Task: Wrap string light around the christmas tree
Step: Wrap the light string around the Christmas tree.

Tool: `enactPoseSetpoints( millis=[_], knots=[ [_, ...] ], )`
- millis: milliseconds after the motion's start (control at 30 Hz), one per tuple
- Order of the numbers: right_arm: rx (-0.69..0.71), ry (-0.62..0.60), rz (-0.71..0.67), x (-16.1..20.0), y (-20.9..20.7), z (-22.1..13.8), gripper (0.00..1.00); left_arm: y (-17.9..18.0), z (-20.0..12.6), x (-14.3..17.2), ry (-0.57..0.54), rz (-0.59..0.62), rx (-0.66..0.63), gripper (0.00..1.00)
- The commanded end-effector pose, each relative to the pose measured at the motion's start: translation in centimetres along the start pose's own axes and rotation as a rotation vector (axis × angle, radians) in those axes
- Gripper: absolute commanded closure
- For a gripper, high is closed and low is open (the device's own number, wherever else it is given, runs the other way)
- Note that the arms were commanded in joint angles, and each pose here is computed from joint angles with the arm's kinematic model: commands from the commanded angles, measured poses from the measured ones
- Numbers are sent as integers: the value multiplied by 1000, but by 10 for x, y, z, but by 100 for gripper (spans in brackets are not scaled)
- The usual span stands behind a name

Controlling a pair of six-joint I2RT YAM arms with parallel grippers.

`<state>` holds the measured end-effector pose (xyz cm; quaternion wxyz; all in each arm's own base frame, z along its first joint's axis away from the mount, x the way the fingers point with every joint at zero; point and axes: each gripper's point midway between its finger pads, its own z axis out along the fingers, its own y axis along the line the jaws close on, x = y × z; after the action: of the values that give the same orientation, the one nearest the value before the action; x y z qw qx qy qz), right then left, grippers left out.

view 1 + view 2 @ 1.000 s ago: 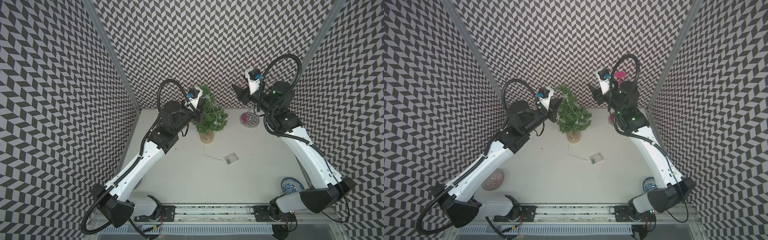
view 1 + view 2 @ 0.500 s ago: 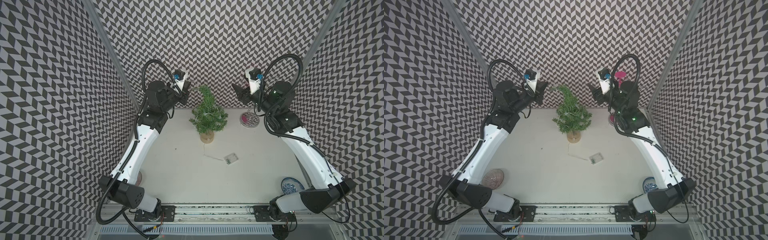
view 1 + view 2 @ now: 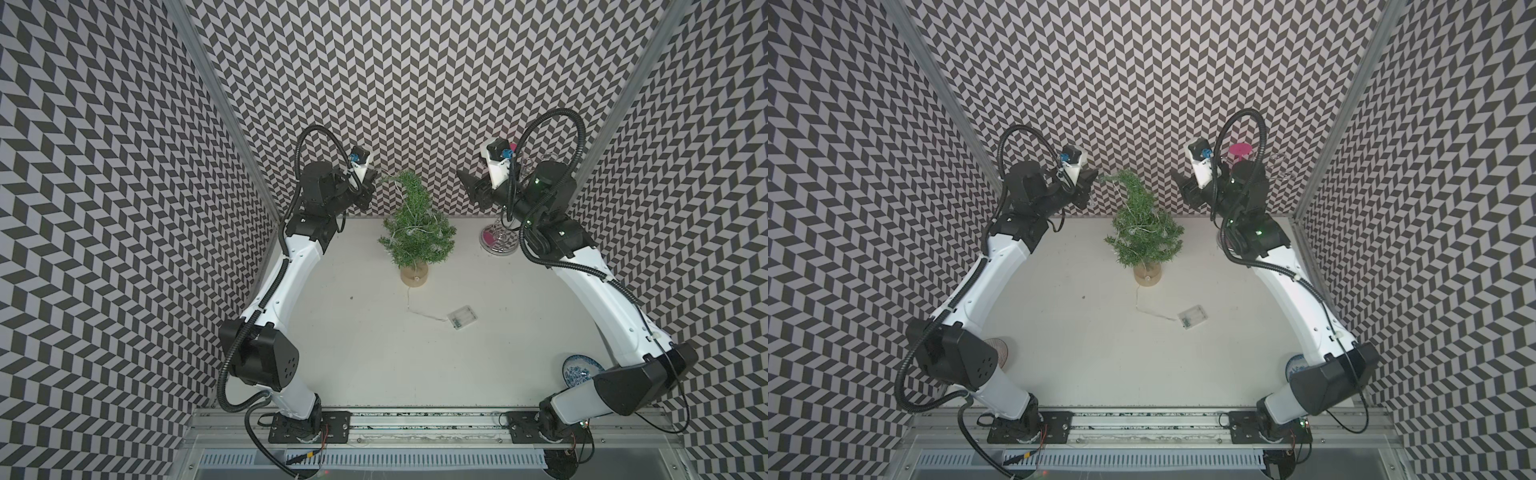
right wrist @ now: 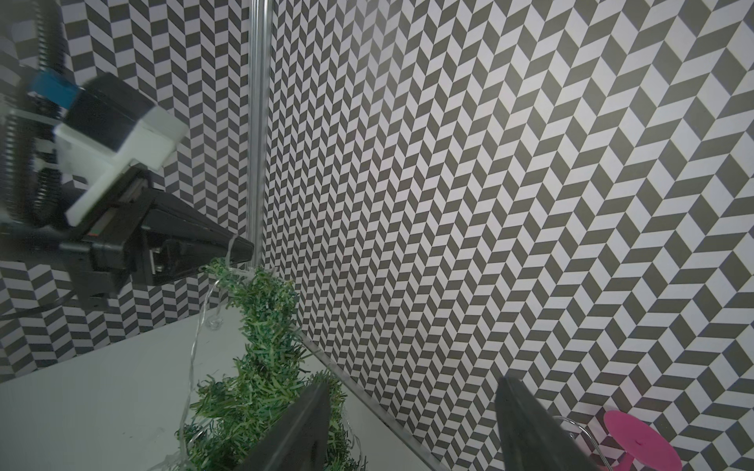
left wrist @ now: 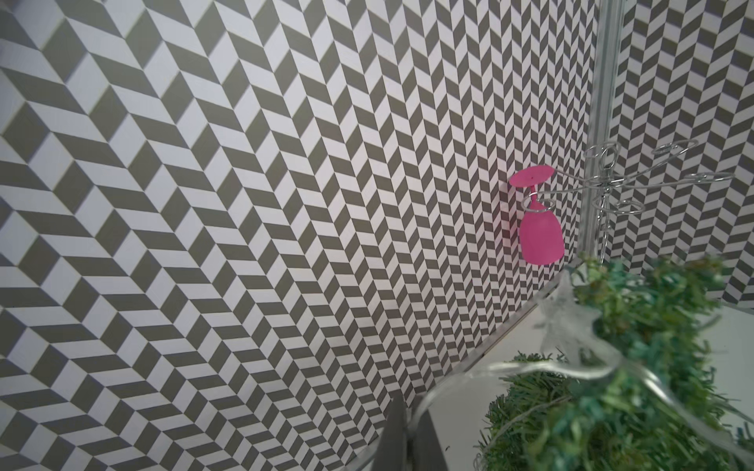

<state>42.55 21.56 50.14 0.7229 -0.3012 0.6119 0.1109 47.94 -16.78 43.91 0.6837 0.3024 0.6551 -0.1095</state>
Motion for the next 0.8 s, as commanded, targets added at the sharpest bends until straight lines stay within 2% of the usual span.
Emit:
enactPoseSetpoints(
  millis=[0,167,300,467,700,767],
  knots=[
    [-1,-69,-16,-19,-1,1,33,17,-23,-31,-114,28,-55,100],
    [-7,-69,-12,-19,1,2,33,30,-8,-17,-52,0,-6,100],
    [-3,-60,-20,-16,0,2,33,26,1,-13,-61,-27,34,100],
    [-10,-50,-20,-12,1,5,33,37,16,13,-4,-48,35,100],
    [-8,-30,-37,-7,2,2,33,46,49,7,-17,-14,74,100],
    [-2,-25,-47,-6,2,0,33,46,58,14,-20,-25,93,100]
  ],
)
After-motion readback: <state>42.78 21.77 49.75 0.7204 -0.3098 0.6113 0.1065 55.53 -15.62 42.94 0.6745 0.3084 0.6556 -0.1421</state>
